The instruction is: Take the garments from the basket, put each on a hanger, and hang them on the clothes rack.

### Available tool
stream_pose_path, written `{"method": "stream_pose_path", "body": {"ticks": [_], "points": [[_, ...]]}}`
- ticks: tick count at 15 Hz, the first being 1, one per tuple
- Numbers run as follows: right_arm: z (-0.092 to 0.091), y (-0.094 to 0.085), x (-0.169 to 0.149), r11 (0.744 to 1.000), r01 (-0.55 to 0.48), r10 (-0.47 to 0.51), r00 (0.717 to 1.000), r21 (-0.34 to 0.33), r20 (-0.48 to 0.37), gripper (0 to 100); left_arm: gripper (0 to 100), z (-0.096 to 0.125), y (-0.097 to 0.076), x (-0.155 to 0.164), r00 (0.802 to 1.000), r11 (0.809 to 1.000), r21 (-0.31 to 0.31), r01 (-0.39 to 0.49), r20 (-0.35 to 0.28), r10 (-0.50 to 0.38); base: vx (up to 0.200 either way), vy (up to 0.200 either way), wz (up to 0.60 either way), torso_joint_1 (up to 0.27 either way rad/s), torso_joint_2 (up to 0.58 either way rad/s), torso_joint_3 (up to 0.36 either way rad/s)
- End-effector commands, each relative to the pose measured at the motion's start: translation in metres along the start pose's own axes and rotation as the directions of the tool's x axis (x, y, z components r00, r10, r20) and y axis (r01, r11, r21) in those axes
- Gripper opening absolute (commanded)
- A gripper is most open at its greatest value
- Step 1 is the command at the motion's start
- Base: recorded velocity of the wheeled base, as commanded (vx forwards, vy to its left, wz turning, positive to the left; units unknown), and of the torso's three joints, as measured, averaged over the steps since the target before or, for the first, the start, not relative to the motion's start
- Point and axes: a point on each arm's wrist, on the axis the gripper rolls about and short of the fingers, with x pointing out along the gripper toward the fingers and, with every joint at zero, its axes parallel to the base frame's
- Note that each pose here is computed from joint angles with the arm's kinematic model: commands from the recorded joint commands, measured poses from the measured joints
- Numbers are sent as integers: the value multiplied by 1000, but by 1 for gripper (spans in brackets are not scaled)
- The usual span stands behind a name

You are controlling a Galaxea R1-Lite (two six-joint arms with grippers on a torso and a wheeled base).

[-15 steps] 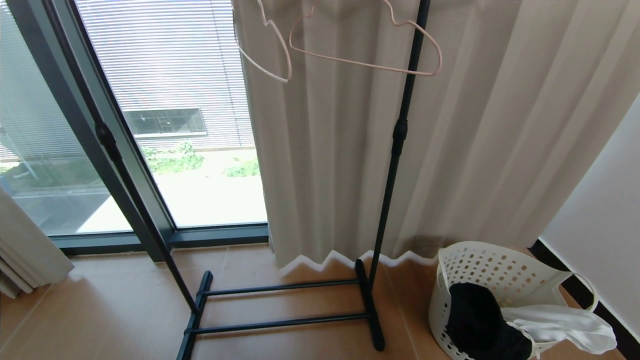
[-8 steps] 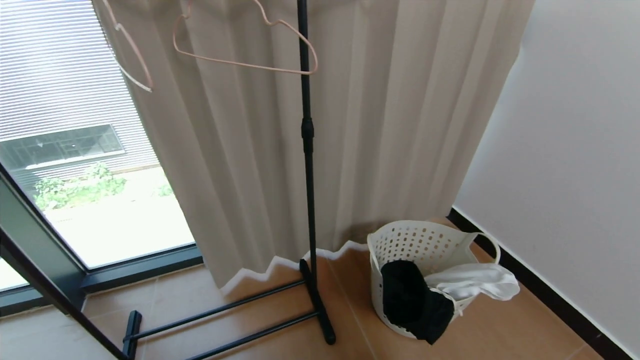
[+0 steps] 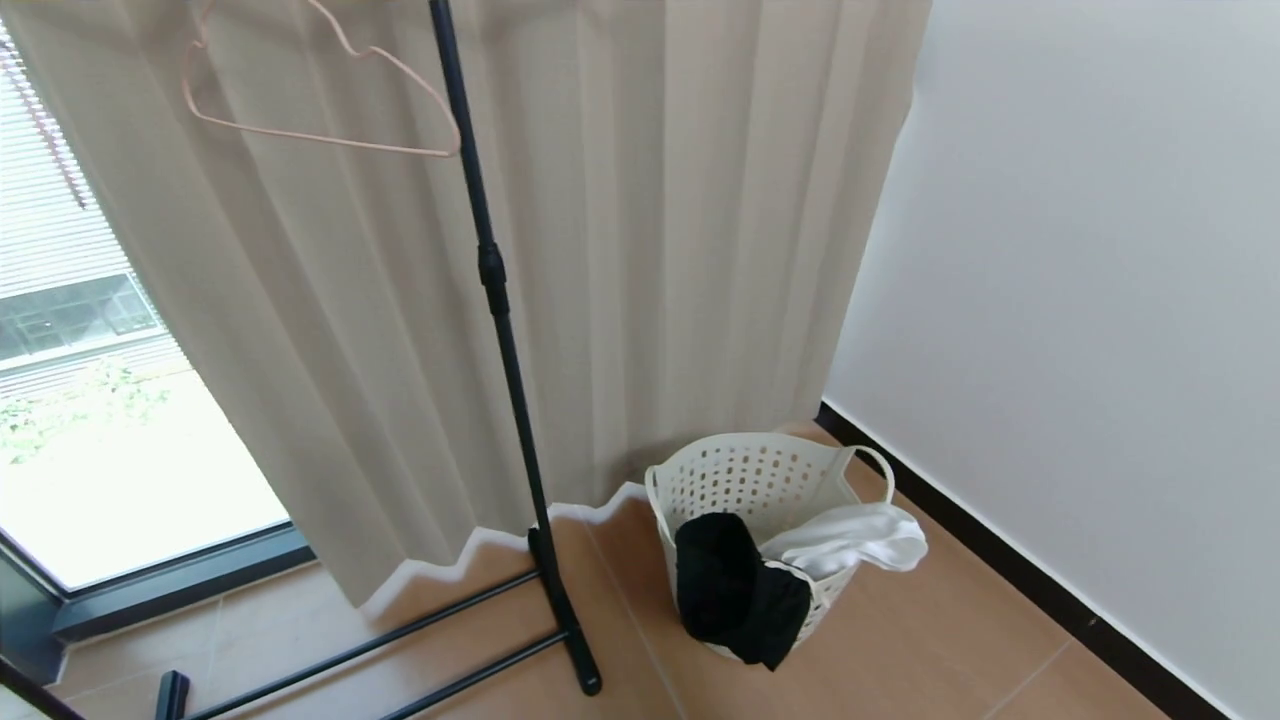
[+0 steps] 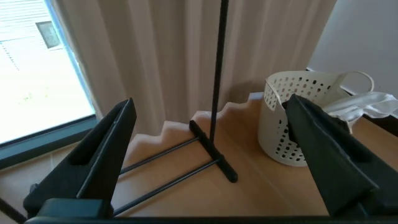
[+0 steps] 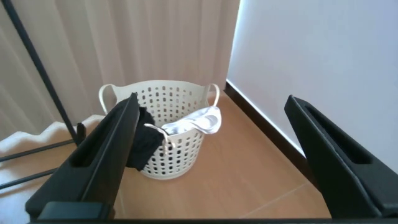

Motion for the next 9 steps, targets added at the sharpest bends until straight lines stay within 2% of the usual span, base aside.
{"method": "stream_pose_path", "body": {"ticks": [1,3,7,9], "points": [[0,0,0,1000,-1,1,1000,0,1,100,100,0,0,0,1000,1000,-1,0,-1,0,0,0,0,0,0,0],[0,0,0,1000,-1,1,1000,0,1,100,100,0,0,0,1000,1000,-1,0,-1,0,0,0,0,0,0,0],[0,0,0,1000,-1,1,1000,-2,1,100,100,0,0,0,1000,1000,-1,0,-1,0,0,-200,0,0,4,-1],[0,0,0,1000,-1,1,1000,-2,1,100,100,0,0,0,1000,1000,-1,0,-1,0,200,0,0,7,0,2]]}}
